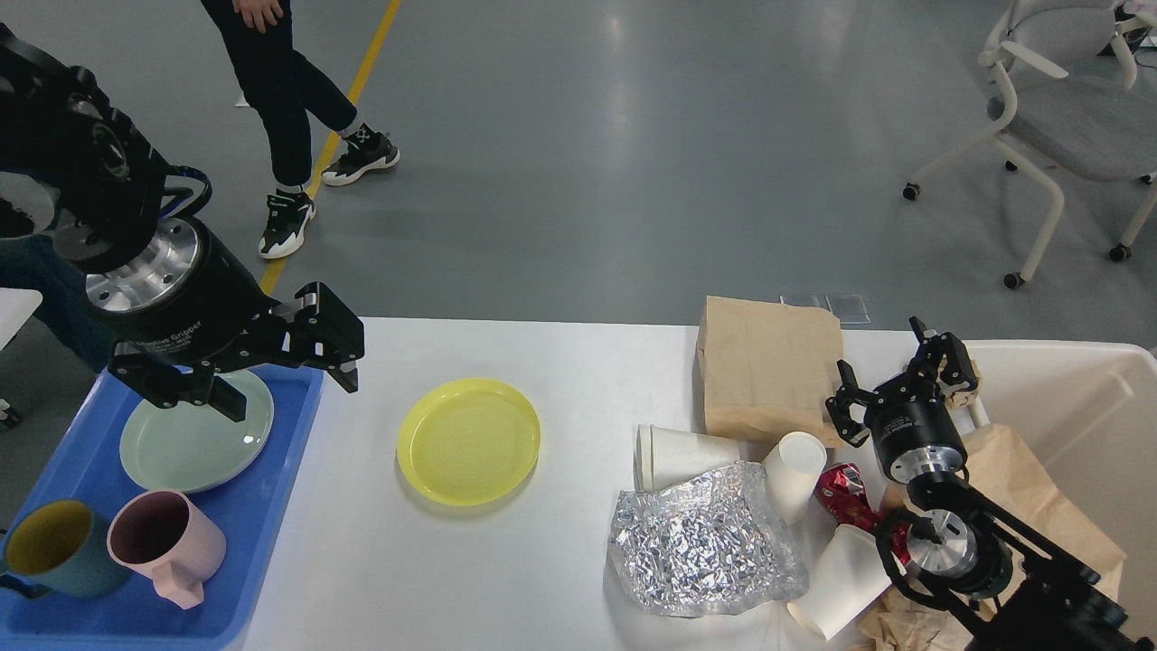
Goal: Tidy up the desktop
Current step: 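Lift the left gripper and move it toward the yellow plate, then grasp the edge of the yellow plate with the left gripper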
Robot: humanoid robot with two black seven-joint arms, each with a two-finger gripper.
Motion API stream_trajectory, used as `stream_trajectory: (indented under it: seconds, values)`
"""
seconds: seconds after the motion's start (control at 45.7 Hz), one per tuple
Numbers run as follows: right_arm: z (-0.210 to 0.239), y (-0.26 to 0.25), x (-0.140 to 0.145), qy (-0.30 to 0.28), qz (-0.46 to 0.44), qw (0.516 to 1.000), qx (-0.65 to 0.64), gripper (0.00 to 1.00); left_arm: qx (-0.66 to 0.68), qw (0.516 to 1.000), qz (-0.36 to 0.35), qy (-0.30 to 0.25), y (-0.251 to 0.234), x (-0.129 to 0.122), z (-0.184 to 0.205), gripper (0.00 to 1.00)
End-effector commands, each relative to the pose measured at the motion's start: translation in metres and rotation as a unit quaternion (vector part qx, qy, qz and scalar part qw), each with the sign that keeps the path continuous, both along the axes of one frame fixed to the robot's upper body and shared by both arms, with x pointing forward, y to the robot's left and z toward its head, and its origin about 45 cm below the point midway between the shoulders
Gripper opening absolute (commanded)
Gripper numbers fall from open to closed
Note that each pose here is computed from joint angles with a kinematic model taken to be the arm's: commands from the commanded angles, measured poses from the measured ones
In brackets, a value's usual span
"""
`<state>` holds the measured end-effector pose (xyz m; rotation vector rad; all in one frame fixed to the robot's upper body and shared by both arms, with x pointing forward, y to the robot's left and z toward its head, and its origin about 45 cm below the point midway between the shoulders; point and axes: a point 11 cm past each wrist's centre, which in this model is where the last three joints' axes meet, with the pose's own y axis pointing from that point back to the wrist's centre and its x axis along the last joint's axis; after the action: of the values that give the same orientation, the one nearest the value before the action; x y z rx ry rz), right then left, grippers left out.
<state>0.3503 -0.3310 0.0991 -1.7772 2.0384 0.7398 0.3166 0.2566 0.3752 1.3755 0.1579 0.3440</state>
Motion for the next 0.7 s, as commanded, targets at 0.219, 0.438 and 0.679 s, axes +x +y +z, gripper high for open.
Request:
stream_trajectory:
  seconds: [0.219,0.438,0.679]
  values:
    - [0.000,0.000,0.000,0.000,0.000,1.000,0.000,1.00,-0.001,0.989,0.145,-0.038,0.012,0.034,-0.140,0.93]
    - [0.000,0.000,0.000,0.000,0.000,1.000,0.000,1.00,0.007,0.972,0.229,-0.058,0.008,0.041,-0.221,0.94]
    - [0.000,0.000,0.000,0.000,0.000,1.000,0.000,1.00,-0.015,0.968,0.242,-0.066,0.003,0.049,-0.261,0.94]
